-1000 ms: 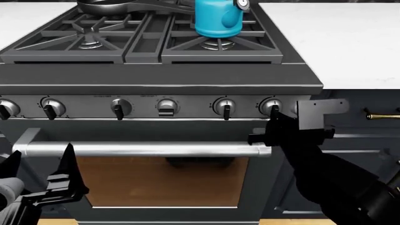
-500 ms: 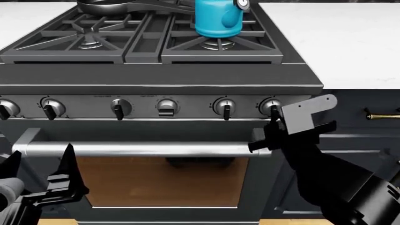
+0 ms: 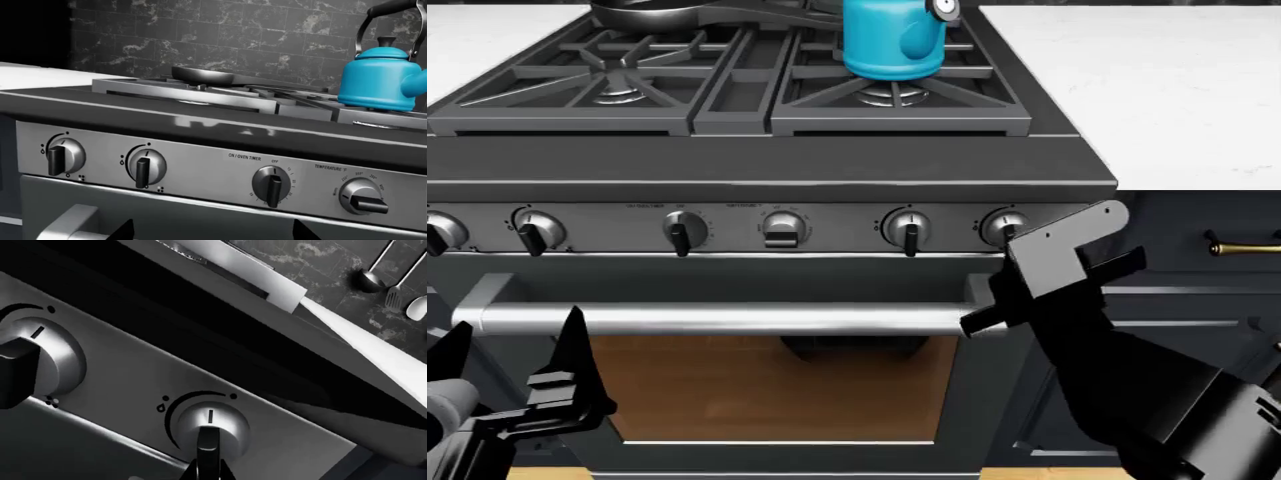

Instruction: Pick the kettle from the counter and place it on a stove burner. Then turn the burner on.

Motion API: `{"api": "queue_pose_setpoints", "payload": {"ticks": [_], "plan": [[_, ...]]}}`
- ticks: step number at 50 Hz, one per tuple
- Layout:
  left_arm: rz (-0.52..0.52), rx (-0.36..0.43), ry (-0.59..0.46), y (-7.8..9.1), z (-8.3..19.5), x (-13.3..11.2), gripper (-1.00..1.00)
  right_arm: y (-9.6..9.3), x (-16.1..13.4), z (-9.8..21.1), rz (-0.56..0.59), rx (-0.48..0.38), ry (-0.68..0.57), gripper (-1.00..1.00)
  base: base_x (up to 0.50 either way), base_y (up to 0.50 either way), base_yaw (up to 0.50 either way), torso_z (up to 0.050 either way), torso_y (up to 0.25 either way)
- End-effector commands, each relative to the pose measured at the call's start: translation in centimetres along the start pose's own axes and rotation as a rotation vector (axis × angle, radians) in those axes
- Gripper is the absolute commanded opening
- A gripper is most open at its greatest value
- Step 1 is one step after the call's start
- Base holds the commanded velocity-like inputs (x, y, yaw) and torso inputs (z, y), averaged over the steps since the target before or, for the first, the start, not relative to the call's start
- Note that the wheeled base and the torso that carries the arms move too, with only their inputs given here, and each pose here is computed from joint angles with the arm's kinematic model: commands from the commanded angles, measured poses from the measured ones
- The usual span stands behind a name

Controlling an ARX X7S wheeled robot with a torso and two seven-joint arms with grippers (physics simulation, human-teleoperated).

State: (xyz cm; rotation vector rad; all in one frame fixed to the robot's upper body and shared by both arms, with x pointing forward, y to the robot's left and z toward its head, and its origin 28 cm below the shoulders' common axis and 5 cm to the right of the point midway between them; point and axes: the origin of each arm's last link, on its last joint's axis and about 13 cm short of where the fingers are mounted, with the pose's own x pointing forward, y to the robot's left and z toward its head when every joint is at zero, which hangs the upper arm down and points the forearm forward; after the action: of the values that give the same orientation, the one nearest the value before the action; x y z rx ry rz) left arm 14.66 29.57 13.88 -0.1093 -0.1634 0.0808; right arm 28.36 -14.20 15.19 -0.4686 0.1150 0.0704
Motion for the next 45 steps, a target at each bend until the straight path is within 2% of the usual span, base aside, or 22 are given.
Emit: {"api": "queue_pose_setpoints", "payload": {"ticks": [1, 13, 18, 19, 22, 45], "plan": [[-0.002, 0.000, 0.001, 0.0, 0.0, 0.0, 1.00, 1.0, -0.4, 0.9, 0.095, -0.045, -0.063, -1.00, 0.00, 0.00, 0.00, 0.000, 0.000], [0.001, -0.001, -0.001, 0.0, -0.1, 0.1, 1.00, 0.9, -0.3, 0.7, 0.088, -0.036, -0.061, -1.00, 0.00, 0.00, 0.00, 0.000, 0.002], [0.001, -0.001, -0.001, 0.0, -0.1, 0.0, 1.00, 0.8, -0.4, 0.8, 0.091, -0.001, -0.058, -1.00, 0.00, 0.00, 0.00, 0.000, 0.002], [0.002, -0.002, -0.001, 0.1, -0.1, 0.1, 1.00, 0.6, -0.4, 0.7, 0.079, 0.022, -0.057, 1.00, 0.00, 0.00, 0.00, 0.000, 0.000], [0.002, -0.002, -0.002, 0.1, 0.0, 0.1, 1.00, 0.3, -1.0, 0.9, 0.065, 0.059, -0.069, 1.00, 0.00, 0.00, 0.00, 0.000, 0.000], [-0.009, -0.002, -0.040, 0.1, 1.0, -0.2, 1.00, -0.1, -6.9, 1.3, -0.026, 0.079, -0.133, 1.00, 0.00, 0.00, 0.00, 0.000, 0.000]]}}
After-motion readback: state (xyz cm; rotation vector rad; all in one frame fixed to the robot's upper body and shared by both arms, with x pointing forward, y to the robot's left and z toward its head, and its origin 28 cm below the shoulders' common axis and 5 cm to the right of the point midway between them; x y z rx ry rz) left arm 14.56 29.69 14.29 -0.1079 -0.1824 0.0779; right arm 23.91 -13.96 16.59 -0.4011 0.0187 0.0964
